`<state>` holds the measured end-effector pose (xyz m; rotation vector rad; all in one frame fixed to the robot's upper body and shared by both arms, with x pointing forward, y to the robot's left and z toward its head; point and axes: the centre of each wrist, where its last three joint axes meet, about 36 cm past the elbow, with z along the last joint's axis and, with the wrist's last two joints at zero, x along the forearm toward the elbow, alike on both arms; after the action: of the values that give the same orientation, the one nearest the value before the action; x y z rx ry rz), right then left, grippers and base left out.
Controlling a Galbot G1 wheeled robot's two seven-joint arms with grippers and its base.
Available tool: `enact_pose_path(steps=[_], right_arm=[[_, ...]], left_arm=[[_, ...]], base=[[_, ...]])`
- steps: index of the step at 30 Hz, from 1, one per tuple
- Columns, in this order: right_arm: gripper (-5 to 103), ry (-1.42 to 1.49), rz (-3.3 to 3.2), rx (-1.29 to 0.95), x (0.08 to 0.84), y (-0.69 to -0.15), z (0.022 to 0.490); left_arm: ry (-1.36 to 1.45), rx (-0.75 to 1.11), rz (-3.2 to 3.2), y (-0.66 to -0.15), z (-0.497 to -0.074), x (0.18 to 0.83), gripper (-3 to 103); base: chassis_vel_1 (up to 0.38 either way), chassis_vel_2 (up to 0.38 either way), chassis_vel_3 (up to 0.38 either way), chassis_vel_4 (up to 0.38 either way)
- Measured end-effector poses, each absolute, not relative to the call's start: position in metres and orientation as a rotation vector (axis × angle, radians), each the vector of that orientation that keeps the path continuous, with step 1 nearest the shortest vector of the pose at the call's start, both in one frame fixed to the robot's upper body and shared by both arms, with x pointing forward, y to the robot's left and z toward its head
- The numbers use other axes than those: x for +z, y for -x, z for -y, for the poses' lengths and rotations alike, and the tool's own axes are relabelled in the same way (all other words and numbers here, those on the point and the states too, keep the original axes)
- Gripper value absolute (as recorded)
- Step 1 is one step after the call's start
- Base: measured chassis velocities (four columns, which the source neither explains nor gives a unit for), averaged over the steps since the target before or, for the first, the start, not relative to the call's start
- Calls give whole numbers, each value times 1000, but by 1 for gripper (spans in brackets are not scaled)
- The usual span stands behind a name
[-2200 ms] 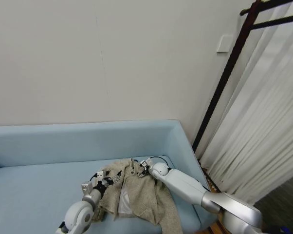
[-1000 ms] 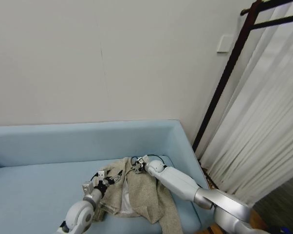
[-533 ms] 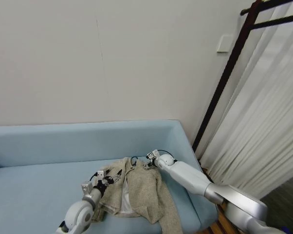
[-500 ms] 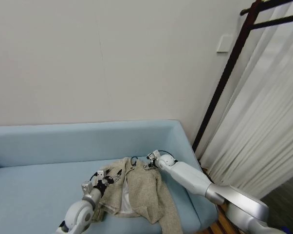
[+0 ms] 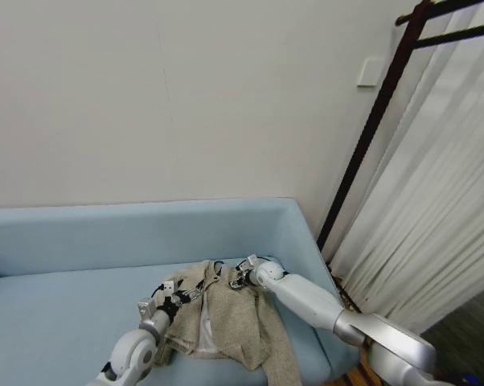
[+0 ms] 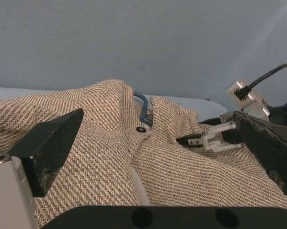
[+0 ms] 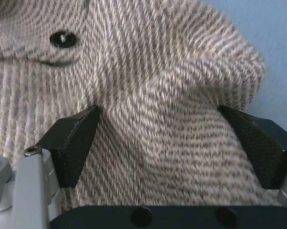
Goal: Pick up the clothes from the sofa and hang them on the clothes hanger.
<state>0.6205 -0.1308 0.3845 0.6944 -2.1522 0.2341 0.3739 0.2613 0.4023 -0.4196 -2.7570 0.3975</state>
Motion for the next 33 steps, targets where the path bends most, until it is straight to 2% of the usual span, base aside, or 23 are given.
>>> enact_pose_path(steps=[12,22,24,26,28,29,32,33], right_arm=[[80,-687,2140,296,375,-613,120],[75,-654,2163,477,358,-618,107],[72,-648,2164,503,356,-619,105],[62,-628,2164,522,353,-622,104],[62,-600,2168,544,351,-627,109],[51,-586,2170,555,351,-631,113],[51,-574,2171,561,351,-633,118],[34,-566,2171,564,353,-635,124]], left_arm=[[423,410,2763,-375,-262,399,100],[418,419,2779,-372,-264,398,100],[417,423,2781,-371,-263,398,100],[419,428,2783,-371,-263,398,100],[421,432,2784,-370,-262,398,100],[423,433,2786,-369,-262,398,100],[424,434,2786,-369,-262,398,100],[424,433,2786,-368,-262,398,100]], base=[[0,0,0,0],[0,0,0,0],[0,0,0,0],[0,0,0,0],[0,0,0,0],[0,0,0,0],[0,0,0,0],[0,0,0,0]])
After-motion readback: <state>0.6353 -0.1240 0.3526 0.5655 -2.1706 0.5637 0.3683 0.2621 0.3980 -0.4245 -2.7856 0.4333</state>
